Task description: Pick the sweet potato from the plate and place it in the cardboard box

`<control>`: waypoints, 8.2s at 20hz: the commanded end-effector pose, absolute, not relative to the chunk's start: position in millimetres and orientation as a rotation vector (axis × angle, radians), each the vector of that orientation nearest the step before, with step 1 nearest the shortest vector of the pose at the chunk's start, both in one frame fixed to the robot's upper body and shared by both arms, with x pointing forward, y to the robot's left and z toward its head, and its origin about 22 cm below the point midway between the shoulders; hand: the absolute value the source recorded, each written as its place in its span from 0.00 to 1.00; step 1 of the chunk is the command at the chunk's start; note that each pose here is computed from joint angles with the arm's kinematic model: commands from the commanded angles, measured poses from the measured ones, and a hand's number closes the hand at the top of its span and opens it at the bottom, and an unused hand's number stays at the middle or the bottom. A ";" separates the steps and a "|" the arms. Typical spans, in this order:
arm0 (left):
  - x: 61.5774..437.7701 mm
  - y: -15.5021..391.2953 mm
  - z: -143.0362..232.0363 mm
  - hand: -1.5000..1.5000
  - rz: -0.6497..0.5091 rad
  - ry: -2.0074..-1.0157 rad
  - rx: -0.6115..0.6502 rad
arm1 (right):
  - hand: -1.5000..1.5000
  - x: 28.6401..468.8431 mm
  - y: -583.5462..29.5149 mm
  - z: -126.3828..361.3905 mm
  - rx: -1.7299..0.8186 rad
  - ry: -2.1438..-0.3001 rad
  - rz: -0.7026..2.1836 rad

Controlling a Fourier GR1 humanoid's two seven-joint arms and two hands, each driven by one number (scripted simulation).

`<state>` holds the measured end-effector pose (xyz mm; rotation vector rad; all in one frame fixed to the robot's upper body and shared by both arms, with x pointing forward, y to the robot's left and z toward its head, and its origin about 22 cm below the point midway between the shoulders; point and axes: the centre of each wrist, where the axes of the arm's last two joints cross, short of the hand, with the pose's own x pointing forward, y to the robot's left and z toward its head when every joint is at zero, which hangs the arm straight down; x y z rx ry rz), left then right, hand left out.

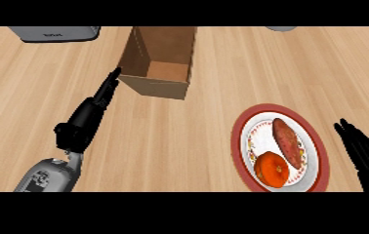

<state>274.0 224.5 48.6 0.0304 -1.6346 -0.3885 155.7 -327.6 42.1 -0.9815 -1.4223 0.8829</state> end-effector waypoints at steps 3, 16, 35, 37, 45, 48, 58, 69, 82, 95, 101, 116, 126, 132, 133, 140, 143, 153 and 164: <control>275.2 221.2 24.6 0.50 -0.437 -1.582 -0.024 | 0.00 131.0 -297.6 105.9 -1.020 -1.278 1.009; 287.4 219.8 44.1 0.50 -0.457 -1.590 -0.020 | 0.00 149.2 -252.4 146.1 -0.787 -1.052 0.952; 274.7 201.3 42.6 0.50 -0.442 -1.592 -0.035 | 0.00 221.1 -254.0 62.3 -0.784 -0.995 0.953; 281.6 206.7 47.4 0.50 -0.450 -1.604 -0.055 | 0.00 198.1 -270.4 81.1 -0.814 -1.013 0.961; 294.3 215.7 47.3 0.50 -0.446 -1.607 -0.028 | 0.00 216.4 -271.6 51.1 -0.792 -0.981 0.971; 284.4 210.4 34.8 0.50 -0.437 -1.598 -0.058 | 0.00 217.4 -270.5 57.3 -0.769 -0.939 1.000; 283.8 220.4 40.8 0.50 -0.455 -1.613 -0.042 | 0.00 208.0 -261.0 3.8 -0.768 -0.892 1.015; 278.2 215.7 52.5 0.50 -0.453 -1.613 -0.046 | 0.00 224.5 -250.8 -16.4 -0.825 -0.826 1.066; 277.7 210.2 37.2 0.50 -0.463 -1.581 -0.044 | 1.00 242.3 -280.8 -25.7 -0.918 -0.902 1.126; 292.5 182.1 46.6 0.50 -0.524 -1.593 -0.115 | 1.00 236.9 -23.5 65.5 -1.199 -1.269 1.121; 297.8 181.6 43.6 0.50 -0.532 -1.602 -0.127 | 1.00 220.3 19.6 104.6 -1.215 -1.379 1.043; 291.0 191.9 31.0 0.50 -0.491 -1.577 -0.090 | 1.00 219.5 44.3 209.6 -1.217 -1.590 0.714; 295.7 191.3 42.3 0.50 -0.499 -1.611 -0.087 | 1.00 262.2 59.2 236.2 -1.262 -1.543 0.624; 294.0 190.2 44.7 0.50 -0.501 -1.608 -0.085 | 1.00 289.3 62.6 251.0 -1.226 -1.546 0.572; 300.1 202.3 41.3 0.50 -0.474 -1.599 -0.077 | 1.00 289.1 60.6 254.4 -1.206 -1.536 0.580; 296.3 209.7 40.7 0.50 -0.492 -1.599 -0.053 | 1.00 323.5 59.7 242.5 -1.302 -1.465 0.573; 289.0 210.2 31.6 0.50 -0.482 -1.590 -0.057 | 1.00 349.3 52.0 246.5 -1.314 -1.436 0.583; 288.3 190.3 38.7 0.50 -0.493 -1.618 -0.074 | 1.00 396.7 19.7 167.0 -1.299 -1.302 0.627; 292.0 182.3 51.7 0.50 -0.512 -1.629 -0.095 | 0.00 412.7 -9.0 139.3 -1.020 -1.360 0.365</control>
